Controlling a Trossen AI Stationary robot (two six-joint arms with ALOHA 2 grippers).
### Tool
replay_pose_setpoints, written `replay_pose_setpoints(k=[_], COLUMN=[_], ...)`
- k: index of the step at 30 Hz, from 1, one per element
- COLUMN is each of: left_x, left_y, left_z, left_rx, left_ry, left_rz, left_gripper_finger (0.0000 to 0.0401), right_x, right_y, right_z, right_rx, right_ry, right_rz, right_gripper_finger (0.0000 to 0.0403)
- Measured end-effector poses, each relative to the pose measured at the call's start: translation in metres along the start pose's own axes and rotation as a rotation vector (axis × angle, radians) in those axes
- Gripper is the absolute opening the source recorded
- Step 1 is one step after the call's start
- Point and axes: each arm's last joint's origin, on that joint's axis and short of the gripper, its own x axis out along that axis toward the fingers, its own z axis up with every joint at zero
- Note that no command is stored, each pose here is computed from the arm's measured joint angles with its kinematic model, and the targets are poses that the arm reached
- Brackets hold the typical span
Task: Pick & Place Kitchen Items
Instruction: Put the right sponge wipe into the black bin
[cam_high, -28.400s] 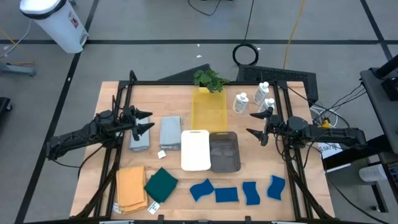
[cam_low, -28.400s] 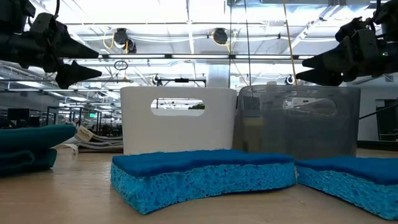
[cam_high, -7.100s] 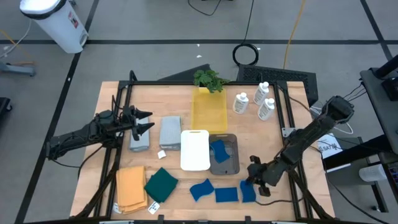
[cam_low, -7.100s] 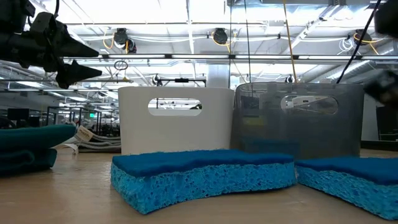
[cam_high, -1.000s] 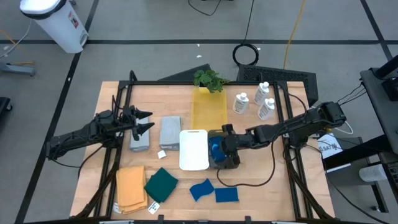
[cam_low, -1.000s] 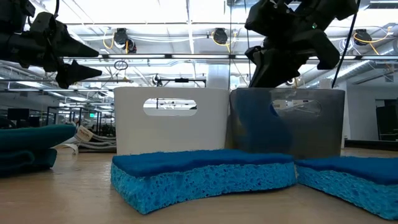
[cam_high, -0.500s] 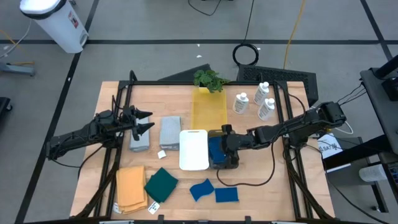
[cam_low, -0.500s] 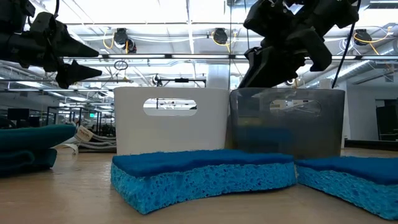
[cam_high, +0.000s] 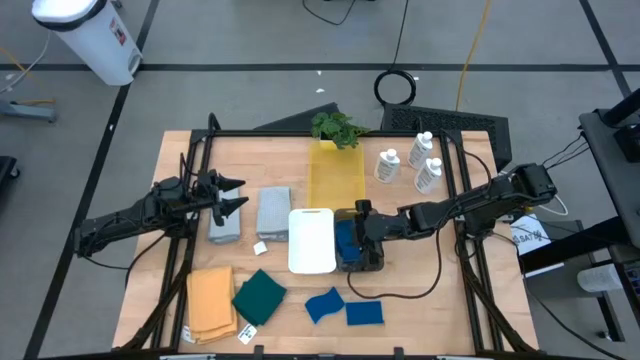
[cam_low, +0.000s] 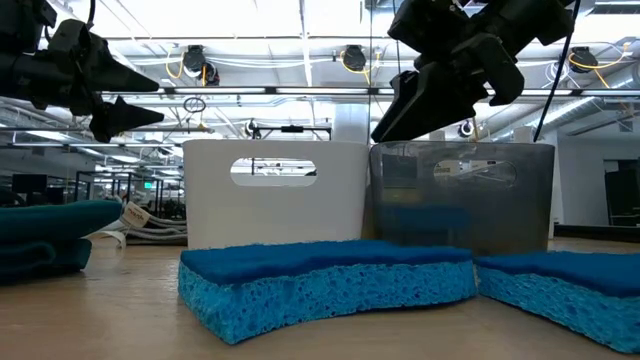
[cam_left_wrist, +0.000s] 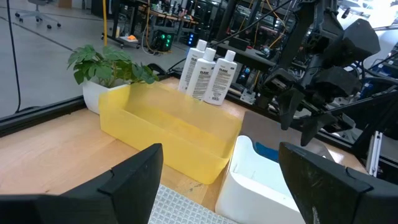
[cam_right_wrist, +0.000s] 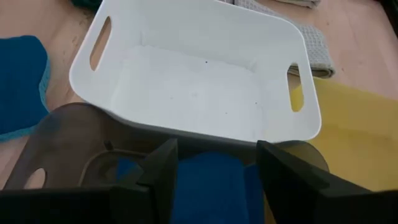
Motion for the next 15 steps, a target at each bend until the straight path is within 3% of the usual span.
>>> replay_pose_setpoints(k=[15], left_x=[0.0], left_y=[0.0], left_z=[0.0], left_rx=[0.0], left_ry=[0.0], left_rz=[-0.001], left_gripper_finger=[0.0324], right_x=[0.0], right_y=[0.0], right_z=[0.0], right_rx=[0.0], right_ry=[0.0], right_rz=[0.001], right_gripper_finger=[0.0186])
